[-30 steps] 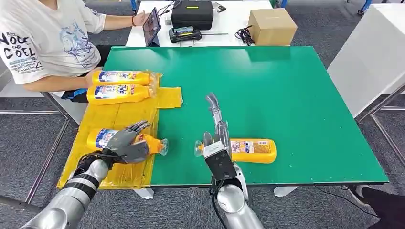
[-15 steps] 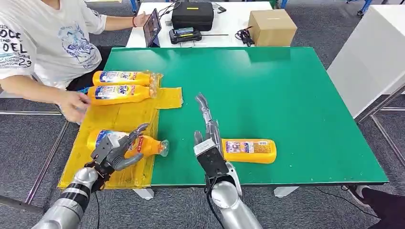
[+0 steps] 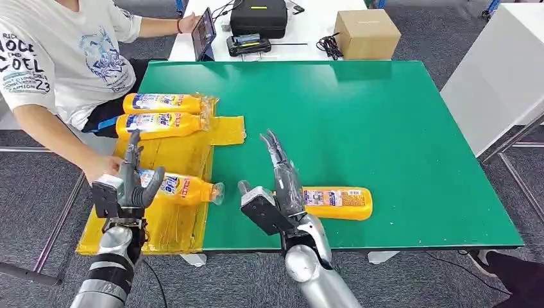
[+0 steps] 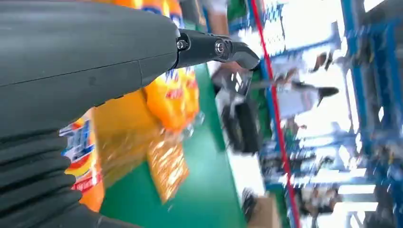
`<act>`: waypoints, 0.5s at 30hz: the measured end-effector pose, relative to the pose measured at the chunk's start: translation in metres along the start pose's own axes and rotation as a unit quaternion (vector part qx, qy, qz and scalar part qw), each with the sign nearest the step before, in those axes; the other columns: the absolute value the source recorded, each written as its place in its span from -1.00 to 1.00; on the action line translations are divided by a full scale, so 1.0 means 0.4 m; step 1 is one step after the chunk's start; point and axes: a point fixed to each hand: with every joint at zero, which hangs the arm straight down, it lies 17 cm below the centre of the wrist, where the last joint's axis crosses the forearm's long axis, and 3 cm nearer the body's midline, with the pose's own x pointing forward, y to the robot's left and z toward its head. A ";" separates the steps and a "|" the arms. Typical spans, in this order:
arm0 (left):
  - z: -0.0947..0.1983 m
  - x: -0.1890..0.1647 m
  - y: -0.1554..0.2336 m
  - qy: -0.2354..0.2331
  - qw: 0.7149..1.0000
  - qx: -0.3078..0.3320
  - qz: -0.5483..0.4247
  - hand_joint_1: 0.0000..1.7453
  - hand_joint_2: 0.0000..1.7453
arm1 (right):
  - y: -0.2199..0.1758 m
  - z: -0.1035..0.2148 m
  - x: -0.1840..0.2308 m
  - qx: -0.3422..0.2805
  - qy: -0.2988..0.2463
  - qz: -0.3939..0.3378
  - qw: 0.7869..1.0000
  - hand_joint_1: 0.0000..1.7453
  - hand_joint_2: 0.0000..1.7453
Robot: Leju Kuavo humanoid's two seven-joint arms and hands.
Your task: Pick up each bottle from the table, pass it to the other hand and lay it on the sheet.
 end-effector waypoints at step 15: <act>0.099 0.031 0.150 -0.018 0.993 0.106 -0.043 -1.00 1.00 | -0.078 0.142 -0.310 0.153 0.134 0.197 0.959 -1.00 1.00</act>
